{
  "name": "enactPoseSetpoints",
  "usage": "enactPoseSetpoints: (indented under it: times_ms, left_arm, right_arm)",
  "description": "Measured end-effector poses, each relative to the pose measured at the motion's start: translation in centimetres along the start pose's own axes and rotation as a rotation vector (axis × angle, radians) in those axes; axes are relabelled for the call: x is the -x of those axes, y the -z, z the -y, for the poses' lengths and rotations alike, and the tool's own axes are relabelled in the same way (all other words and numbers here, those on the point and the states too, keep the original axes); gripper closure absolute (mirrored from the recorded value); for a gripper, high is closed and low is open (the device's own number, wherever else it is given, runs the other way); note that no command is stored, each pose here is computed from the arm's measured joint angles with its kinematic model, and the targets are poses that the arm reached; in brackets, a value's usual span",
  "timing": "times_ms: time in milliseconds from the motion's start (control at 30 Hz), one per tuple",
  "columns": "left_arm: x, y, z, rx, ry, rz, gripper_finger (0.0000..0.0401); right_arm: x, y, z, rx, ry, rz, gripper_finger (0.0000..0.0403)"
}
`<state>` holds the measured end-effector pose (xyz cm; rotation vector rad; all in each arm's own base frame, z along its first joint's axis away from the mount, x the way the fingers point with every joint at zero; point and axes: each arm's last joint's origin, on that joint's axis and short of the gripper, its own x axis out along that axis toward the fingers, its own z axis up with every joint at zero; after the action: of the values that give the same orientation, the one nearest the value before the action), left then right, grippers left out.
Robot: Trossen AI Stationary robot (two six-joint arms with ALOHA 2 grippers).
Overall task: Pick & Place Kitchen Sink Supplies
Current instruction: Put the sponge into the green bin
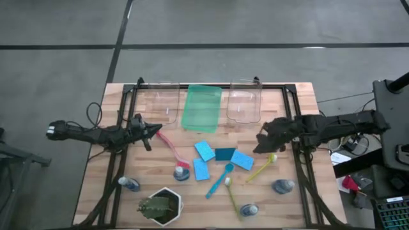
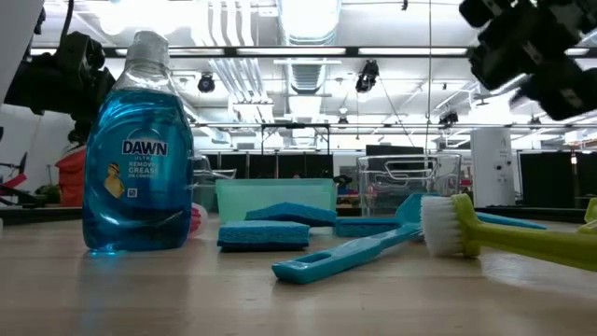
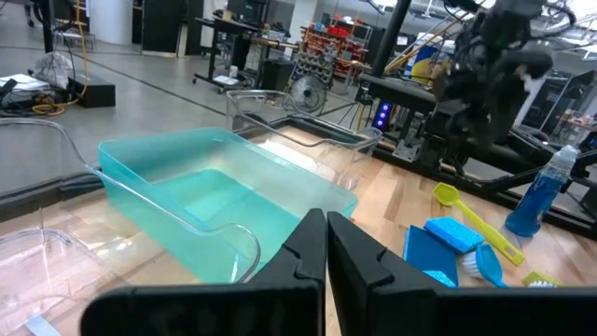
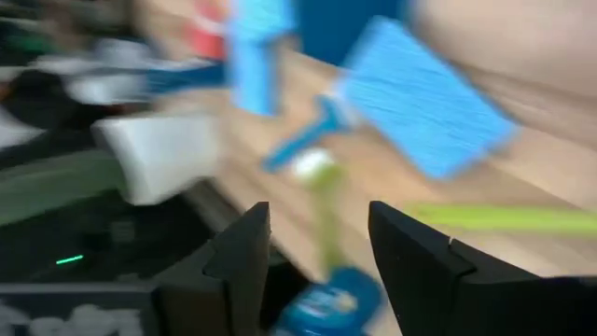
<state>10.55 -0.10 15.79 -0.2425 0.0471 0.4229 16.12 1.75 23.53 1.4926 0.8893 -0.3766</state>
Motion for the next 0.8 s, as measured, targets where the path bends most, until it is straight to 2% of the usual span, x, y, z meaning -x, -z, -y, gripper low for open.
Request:
enactPoseSetpoints:
  times_ms: [67,333,533,800]
  left_arm:
    - [0.0,0.0,0.0,0.0,0.0,0.0,0.0394]
    - [0.0,0.0,0.0,0.0,0.0,0.001,0.0394]
    - [0.0,0.0,0.0,0.001,0.0,0.001,0.0394]
    - [0.0,0.0,0.0,0.001,0.001,0.002,0.0394]
  right_arm:
    - [-0.7,0.1,-0.2,0.024,0.087,-0.014,0.022]
    - [-4.1,0.2,-1.1,0.026,0.242,-0.032,0.0222]
    - [-6.6,1.1,-1.1,0.041,0.309,-0.055,0.0223]
    - [-8.8,1.5,-0.6,0.006,0.369,0.008,0.0223]
